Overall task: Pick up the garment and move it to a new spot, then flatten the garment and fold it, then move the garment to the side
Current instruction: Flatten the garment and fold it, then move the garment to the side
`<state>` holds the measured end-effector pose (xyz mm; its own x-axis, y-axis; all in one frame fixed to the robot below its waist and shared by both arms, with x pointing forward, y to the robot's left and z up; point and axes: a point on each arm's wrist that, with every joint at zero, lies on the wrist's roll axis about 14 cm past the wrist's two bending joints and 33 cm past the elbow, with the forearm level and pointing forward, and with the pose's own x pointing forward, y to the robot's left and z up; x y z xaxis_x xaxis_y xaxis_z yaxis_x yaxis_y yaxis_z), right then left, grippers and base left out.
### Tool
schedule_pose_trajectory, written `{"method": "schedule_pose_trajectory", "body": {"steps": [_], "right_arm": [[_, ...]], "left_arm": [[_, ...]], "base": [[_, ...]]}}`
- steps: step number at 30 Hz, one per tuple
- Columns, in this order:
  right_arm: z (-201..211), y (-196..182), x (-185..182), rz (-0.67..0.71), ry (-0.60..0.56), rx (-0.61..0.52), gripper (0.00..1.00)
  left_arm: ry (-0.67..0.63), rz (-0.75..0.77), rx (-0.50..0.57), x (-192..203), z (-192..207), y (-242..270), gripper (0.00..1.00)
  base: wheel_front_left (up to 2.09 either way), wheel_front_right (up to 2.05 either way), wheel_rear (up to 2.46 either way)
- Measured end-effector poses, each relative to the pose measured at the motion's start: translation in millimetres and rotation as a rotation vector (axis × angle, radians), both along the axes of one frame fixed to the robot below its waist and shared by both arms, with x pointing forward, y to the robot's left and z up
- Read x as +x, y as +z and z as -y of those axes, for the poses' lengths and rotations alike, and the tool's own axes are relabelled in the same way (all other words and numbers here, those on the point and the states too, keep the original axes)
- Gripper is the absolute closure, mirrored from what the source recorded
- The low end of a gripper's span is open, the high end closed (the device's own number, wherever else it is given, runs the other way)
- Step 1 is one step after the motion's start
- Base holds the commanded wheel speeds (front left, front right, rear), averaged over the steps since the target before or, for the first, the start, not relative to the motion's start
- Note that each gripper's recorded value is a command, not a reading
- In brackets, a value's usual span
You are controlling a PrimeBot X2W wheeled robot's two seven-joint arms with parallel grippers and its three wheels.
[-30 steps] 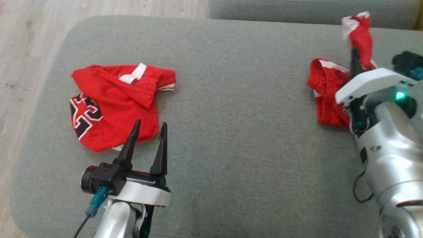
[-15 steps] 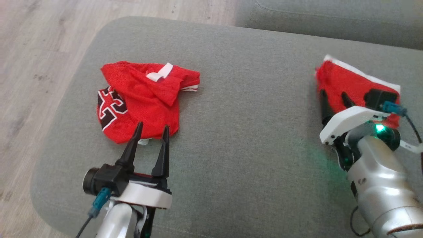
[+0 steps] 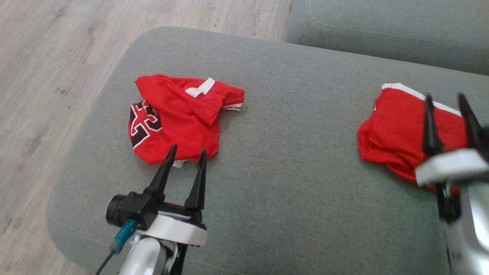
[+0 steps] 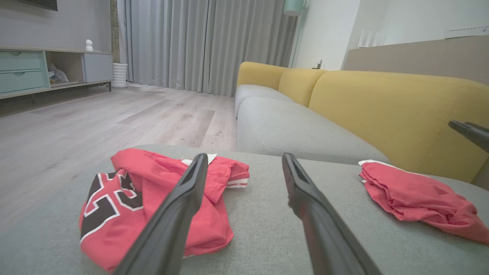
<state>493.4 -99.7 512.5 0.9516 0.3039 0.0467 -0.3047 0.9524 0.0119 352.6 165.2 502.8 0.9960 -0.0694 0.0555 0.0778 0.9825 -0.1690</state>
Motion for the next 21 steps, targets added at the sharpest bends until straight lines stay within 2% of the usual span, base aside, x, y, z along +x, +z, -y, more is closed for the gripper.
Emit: {"method": "schedule_pose_trajectory", "body": {"steps": [3, 8, 21], "right_arm": [[18.4, -5.2, -25.5, 0.027, -0.046, -0.031, 0.00], [53.8, -12.4, -59.2, 0.017, -0.171, 0.014, 0.00], [77.9, -21.6, -89.1, -0.015, -0.244, 0.026, 0.00]], "left_arm": [[-0.010, 0.014, -0.011, 3.3, 3.9, 4.9, 0.00], [-0.021, 0.028, -0.008, 8.5, 7.6, 10.0, 0.00], [-0.103, 0.045, -0.017, 28.6, 37.6, 13.4, 0.00]], "base": [[0.00, 0.00, 0.00], [0.00, 0.00, 0.00], [0.00, 0.00, 0.00]]}}
